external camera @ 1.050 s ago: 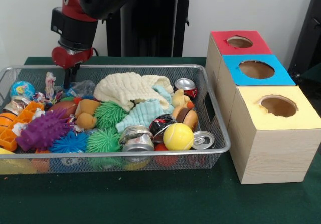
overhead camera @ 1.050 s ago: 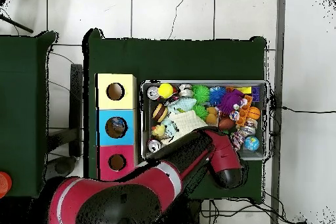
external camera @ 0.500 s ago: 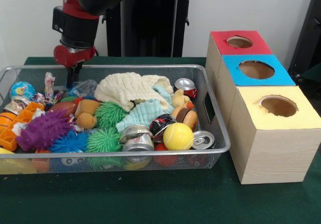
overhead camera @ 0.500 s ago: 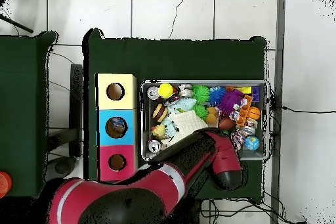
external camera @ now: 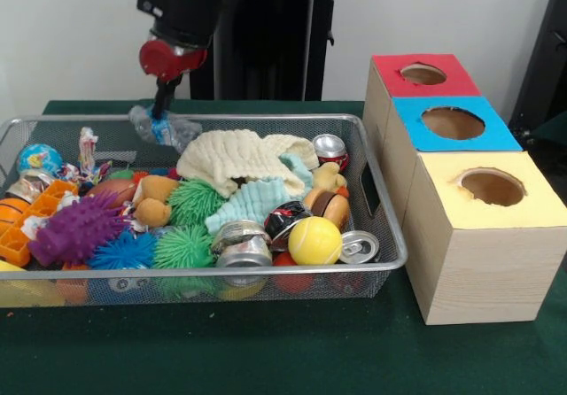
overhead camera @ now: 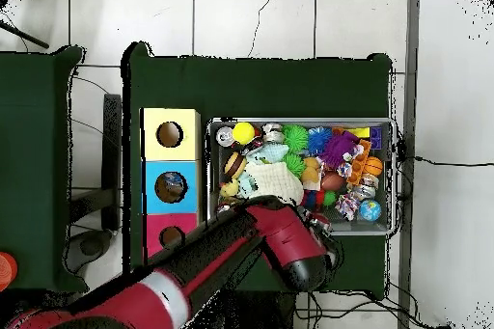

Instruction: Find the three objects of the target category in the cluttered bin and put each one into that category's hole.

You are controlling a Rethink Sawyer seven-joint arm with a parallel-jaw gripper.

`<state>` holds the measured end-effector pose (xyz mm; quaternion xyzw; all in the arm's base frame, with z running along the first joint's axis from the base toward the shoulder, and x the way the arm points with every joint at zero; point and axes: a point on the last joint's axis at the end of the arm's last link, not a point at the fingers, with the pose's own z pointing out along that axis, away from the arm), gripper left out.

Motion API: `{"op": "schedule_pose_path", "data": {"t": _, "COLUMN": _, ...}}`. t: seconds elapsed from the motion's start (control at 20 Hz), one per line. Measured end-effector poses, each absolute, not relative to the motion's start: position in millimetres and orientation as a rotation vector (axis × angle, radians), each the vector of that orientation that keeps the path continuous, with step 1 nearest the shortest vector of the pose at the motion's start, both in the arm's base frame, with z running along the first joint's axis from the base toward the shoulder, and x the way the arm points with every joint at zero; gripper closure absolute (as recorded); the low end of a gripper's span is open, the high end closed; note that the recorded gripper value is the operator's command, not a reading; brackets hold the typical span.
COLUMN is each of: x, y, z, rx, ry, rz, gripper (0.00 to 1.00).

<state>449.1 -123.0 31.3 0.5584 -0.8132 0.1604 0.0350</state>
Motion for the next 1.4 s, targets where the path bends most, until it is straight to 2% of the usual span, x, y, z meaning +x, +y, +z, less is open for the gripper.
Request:
{"op": "schedule_pose_path", "data": {"t": 0.3, "x": 444, "y": -81, "z": 73, "rx": 1.686, "ry": -2.488, "rz": 0.492, "gripper": 1.00}}
{"op": "schedule_pose_path", "data": {"t": 0.6, "x": 441, "y": -69, "z": 96, "rx": 1.609, "ry": -2.528, "rz": 0.437, "gripper": 1.00}}
{"op": "schedule_pose_path", "data": {"t": 1.4, "x": 439, "y": -71, "z": 112, "rx": 1.605, "ry": -2.492, "rz": 0.405, "gripper": 1.00}}
